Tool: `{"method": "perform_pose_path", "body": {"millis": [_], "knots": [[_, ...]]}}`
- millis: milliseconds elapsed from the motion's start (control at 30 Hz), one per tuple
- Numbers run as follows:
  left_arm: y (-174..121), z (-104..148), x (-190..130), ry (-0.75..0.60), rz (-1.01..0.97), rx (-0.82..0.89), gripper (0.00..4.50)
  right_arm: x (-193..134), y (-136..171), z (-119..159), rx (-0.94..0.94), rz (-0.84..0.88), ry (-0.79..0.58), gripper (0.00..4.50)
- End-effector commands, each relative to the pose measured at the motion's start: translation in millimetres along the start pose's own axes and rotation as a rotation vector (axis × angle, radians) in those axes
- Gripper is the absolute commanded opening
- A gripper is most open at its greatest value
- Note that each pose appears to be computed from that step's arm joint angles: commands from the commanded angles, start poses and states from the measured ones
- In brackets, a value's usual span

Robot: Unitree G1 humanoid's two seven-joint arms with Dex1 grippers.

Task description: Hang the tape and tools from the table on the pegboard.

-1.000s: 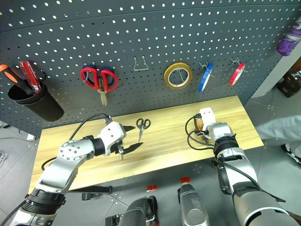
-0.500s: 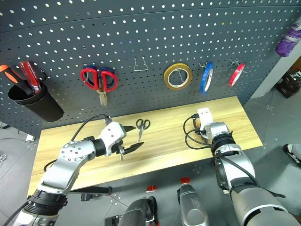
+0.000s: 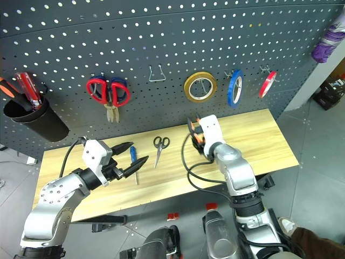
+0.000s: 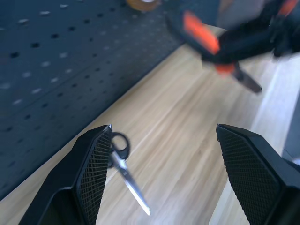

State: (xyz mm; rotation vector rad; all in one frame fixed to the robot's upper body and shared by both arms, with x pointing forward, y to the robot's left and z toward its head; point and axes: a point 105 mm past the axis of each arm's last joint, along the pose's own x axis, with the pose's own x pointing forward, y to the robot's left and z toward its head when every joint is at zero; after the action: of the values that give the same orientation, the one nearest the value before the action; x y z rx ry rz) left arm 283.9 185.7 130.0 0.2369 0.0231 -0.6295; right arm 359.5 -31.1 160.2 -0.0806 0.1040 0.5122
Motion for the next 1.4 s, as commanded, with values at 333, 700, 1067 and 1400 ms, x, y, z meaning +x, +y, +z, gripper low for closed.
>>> {"method": "perform_pose_path", "body": {"millis": [333,700,1067,1400], "knots": [[18.4,50.1,8.9,-0.096,0.164,-0.071,3.74,-8.4,41.6,204.5,-0.237,0.004,-0.811,2.70],[12.0,78.8,31.7,-0.101,0.104,-0.082,3.74,41.2,44.2,219.8,-0.247,-0.026,-0.856,2.70],[12.3,76.4,34.6,-0.089,0.114,-0.061,3.74,75.0,24.2,158.0,-0.273,-0.081,-0.677,2.70],[30.8,57.3,35.2,-0.066,0.267,-0.172,3.74,79.3,14.4,126.3,-0.254,-0.102,-0.575,2.70]]}}
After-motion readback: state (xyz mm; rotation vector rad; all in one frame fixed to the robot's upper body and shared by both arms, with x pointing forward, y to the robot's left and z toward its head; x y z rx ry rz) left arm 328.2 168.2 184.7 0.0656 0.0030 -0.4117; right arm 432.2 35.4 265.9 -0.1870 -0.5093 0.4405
